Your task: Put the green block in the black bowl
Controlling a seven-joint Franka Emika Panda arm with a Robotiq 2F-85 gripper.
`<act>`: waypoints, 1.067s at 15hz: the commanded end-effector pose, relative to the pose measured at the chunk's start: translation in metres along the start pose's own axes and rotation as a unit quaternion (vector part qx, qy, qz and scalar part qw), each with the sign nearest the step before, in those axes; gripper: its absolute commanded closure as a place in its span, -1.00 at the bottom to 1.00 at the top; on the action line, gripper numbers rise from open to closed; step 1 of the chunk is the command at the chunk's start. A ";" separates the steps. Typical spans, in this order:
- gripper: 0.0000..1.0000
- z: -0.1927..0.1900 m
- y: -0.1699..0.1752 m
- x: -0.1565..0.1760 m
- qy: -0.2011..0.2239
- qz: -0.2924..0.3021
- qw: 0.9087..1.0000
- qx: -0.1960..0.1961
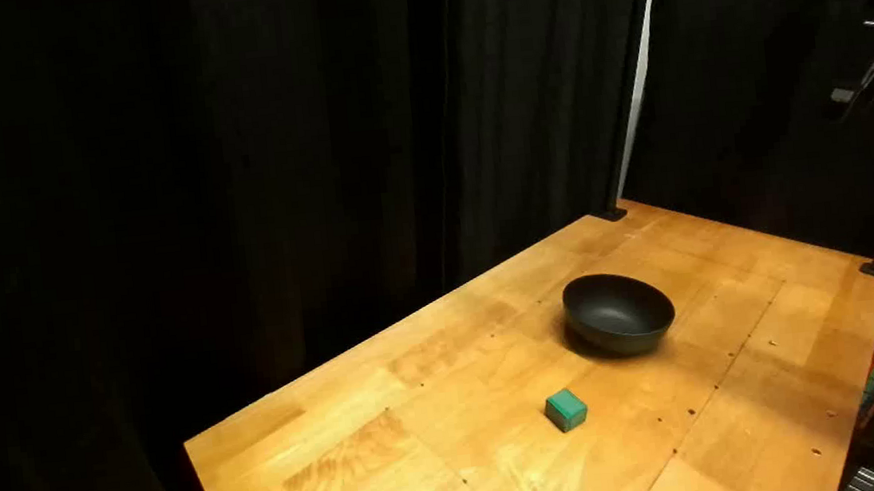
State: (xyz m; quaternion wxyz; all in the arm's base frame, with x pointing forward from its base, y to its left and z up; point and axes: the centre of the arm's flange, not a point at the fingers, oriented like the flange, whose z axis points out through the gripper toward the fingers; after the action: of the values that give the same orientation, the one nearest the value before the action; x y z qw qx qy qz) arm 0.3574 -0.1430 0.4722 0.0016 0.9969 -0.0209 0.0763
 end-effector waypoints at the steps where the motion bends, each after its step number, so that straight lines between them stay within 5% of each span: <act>1: -1.00 -0.002 0.000 0.001 0.002 0.000 1.000 -0.001; 7: -1.00 0.013 -0.022 0.017 -0.003 -0.022 1.000 -0.007; 16: -1.00 0.128 -0.173 0.070 -0.105 -0.146 0.984 0.011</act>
State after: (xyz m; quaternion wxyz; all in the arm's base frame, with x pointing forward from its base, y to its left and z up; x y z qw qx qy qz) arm 0.4169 -0.0064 0.3839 -0.0012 0.9938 0.1096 -0.0158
